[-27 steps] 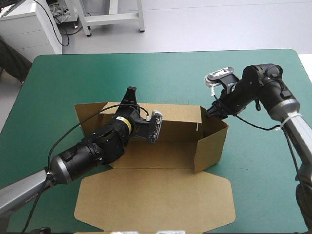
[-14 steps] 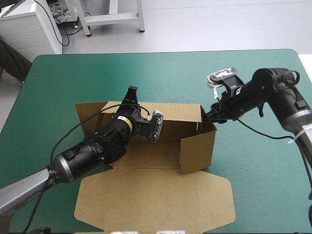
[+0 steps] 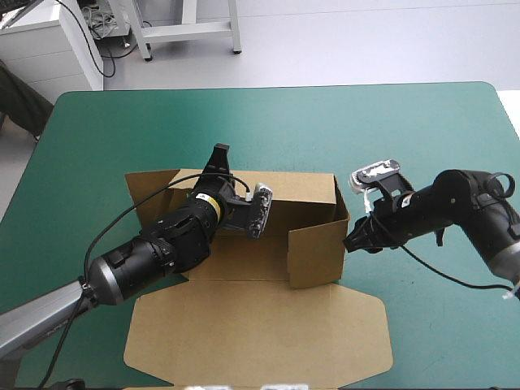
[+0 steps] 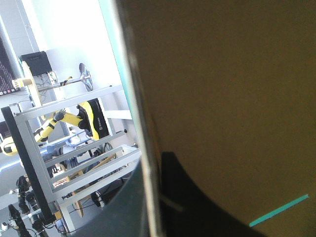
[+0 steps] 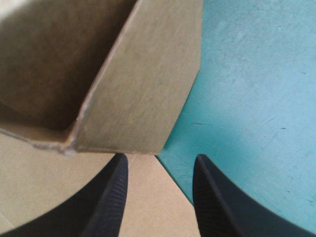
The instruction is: Fold the box
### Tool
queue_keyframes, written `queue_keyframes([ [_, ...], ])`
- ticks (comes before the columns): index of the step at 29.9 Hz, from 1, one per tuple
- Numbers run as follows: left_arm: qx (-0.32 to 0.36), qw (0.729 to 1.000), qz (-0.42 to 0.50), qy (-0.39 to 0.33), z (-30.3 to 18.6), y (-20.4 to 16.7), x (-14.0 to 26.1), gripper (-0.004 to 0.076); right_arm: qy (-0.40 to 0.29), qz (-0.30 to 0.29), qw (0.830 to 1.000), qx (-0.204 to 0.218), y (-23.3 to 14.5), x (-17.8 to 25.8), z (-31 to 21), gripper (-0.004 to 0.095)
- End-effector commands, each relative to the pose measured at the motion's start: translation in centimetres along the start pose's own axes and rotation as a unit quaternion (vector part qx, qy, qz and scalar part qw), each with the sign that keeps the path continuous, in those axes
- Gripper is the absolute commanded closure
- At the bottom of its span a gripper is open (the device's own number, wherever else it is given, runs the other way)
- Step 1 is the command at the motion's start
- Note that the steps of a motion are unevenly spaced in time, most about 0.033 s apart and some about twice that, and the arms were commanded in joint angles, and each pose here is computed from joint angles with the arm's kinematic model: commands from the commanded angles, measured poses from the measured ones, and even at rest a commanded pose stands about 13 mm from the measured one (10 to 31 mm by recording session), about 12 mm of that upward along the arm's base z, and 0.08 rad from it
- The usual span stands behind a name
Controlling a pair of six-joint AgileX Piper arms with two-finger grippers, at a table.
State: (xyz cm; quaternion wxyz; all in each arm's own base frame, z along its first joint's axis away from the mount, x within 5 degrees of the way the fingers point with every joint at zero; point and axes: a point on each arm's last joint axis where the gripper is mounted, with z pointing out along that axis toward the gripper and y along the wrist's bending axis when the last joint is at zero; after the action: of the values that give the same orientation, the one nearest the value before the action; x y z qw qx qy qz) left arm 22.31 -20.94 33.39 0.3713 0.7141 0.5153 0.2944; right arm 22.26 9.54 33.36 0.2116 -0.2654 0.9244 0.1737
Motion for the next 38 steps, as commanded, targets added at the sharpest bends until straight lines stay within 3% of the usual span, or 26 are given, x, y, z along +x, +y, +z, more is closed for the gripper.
queue_keyframes([
  [1, 0.001, 1.000, -0.017, -0.018, -0.7, 0.3, -0.3, 0.0731, -0.062, -0.013, 0.998, -0.016, 1.6, 0.2, -0.9, 0.0521],
  [5, 0.002, 1.000, -0.017, -0.017, -0.7, 0.2, -0.3, 0.0731, -0.083, -0.024, 0.996, -0.015, 2.5, 0.5, -0.3, 0.0521],
  [10, 0.004, 1.000, -0.019, -0.016, -0.7, 0.2, -0.3, 0.0731, -0.124, -0.008, 0.992, 0.015, 2.7, -0.3, -0.2, 0.0521],
  [22, 0.024, 0.999, -0.020, -0.020, -0.5, -0.2, -0.5, 0.0731, -0.158, 0.020, 0.987, 0.021, 4.0, -0.9, 0.2, 0.0521],
  [34, 0.024, 0.999, -0.041, -0.025, -0.3, -0.3, -0.7, 0.0731, -0.179, -0.030, 0.981, 0.075, 6.4, -1.0, 0.7, 0.0520],
  [38, 0.003, 0.998, -0.058, -0.022, -0.3, 0.1, -0.7, 0.0731, -0.180, -0.029, 0.980, 0.080, 6.4, -1.1, 0.7, 0.0468],
])
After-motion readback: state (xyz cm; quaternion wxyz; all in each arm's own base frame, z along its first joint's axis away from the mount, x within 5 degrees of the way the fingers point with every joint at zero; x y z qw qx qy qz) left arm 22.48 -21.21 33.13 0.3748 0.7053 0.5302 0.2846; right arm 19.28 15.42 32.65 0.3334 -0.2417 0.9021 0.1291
